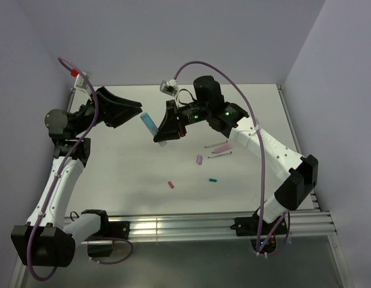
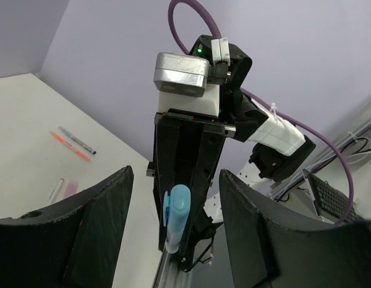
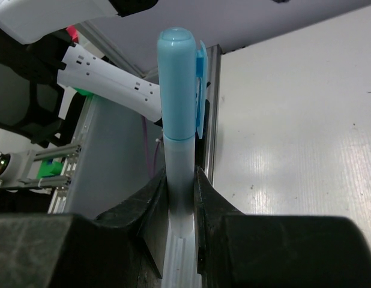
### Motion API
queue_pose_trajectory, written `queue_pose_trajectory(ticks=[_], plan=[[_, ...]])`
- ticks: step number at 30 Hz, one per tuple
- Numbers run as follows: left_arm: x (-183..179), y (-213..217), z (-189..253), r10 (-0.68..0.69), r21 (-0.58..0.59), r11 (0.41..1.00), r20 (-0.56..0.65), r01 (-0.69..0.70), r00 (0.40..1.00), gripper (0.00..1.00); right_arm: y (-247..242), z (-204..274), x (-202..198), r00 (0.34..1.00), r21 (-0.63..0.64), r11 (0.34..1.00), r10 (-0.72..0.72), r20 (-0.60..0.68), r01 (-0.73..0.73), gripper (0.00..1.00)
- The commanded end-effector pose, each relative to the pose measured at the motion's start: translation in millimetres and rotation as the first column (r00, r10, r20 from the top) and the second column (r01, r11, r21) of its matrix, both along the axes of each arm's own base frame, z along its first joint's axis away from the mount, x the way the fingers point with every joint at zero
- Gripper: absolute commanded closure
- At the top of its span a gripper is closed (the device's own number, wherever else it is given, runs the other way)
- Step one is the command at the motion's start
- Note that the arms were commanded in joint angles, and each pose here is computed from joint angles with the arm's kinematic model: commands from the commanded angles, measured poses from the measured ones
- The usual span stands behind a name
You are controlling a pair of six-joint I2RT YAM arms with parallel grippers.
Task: Insert the pens into the pen caps
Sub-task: Press the pen cap onto the pen.
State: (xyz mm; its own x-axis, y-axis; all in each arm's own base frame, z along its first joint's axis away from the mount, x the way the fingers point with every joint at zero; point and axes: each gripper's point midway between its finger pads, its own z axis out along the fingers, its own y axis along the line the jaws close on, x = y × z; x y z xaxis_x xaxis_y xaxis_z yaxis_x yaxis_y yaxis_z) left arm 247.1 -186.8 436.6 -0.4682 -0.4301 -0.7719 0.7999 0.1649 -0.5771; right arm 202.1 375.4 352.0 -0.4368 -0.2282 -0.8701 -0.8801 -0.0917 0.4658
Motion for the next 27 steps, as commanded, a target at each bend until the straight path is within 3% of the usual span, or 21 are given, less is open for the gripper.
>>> queue_pose_trajectory(ticks=[1,18,20,21,24,27], plan=[[-9,-7,12,-0.033,-0.035,0.999,0.043,0.035,0.999,0.35,8,24,-2,0.998,0.057,0.998,0.024,0.052,-0.027,1.00],[-18,-24,-3,-0.093,-0.021,0.995,0.014,0.093,0.996,0.58,12,26,1,0.998,0.061,0.998,0.004,0.055,-0.008,1.00],[-17,-25,-4,-0.093,-0.022,0.995,0.009,0.094,0.996,0.71,13,25,1,0.999,0.059,0.998,0.006,0.051,-0.009,1.00],[-17,-25,-3,-0.095,-0.022,0.995,0.014,0.095,0.995,0.83,13,25,1,0.999,0.057,0.998,0.008,0.043,-0.011,1.00],[-18,-25,-7,-0.101,-0.029,0.994,0.008,0.102,0.995,1.00,13,25,2,0.999,0.058,0.998,0.003,0.041,-0.005,1.00],[-17,-27,-14,-0.109,-0.027,0.994,-0.019,0.109,0.994,1.00,15,28,3,0.999,0.067,0.998,-0.007,0.034,0.005,1.00]])
